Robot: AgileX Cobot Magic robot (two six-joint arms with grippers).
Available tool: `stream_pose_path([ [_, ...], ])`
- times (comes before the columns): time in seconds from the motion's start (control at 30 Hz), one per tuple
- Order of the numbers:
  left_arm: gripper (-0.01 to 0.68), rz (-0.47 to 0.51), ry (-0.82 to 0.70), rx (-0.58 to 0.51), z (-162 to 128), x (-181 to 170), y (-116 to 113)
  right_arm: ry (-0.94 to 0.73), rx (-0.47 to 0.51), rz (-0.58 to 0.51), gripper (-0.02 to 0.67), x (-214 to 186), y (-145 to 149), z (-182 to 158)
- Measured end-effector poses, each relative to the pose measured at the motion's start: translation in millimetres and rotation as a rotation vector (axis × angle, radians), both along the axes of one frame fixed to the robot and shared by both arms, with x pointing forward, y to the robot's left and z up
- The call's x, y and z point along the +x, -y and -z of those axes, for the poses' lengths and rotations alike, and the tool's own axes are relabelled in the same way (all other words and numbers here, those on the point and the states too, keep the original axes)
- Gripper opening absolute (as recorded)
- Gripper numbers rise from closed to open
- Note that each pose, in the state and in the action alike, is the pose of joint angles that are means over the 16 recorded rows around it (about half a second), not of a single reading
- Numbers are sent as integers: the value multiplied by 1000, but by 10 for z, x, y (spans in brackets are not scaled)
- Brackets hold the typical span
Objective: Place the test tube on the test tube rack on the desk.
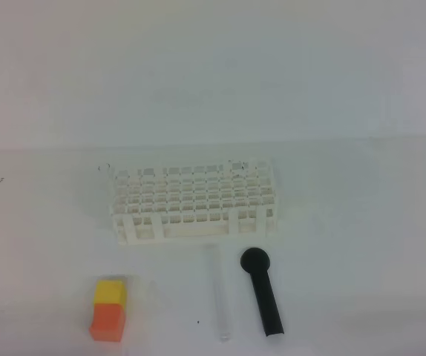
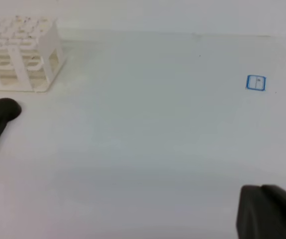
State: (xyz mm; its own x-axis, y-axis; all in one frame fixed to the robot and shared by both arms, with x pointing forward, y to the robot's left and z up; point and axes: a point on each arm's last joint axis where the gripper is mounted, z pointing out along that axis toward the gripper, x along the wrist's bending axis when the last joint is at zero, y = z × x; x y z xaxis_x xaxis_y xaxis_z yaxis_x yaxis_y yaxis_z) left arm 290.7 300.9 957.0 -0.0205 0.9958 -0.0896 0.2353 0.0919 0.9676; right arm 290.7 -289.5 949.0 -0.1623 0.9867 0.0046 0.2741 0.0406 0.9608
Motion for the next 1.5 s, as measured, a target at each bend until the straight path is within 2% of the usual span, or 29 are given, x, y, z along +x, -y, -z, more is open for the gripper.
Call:
stream_pose_path([
  [0.87,-1,-1,26,0,-29,6,-1,0,0,0,-1,0,0,0],
  [1.17,-1,-6,181,3,-168,24,-6,46,7,2,-1,12,0,-36],
  [1.5,-1,-12,403,10,-364,15,-11,243,39,9,-1,38,2,-206],
])
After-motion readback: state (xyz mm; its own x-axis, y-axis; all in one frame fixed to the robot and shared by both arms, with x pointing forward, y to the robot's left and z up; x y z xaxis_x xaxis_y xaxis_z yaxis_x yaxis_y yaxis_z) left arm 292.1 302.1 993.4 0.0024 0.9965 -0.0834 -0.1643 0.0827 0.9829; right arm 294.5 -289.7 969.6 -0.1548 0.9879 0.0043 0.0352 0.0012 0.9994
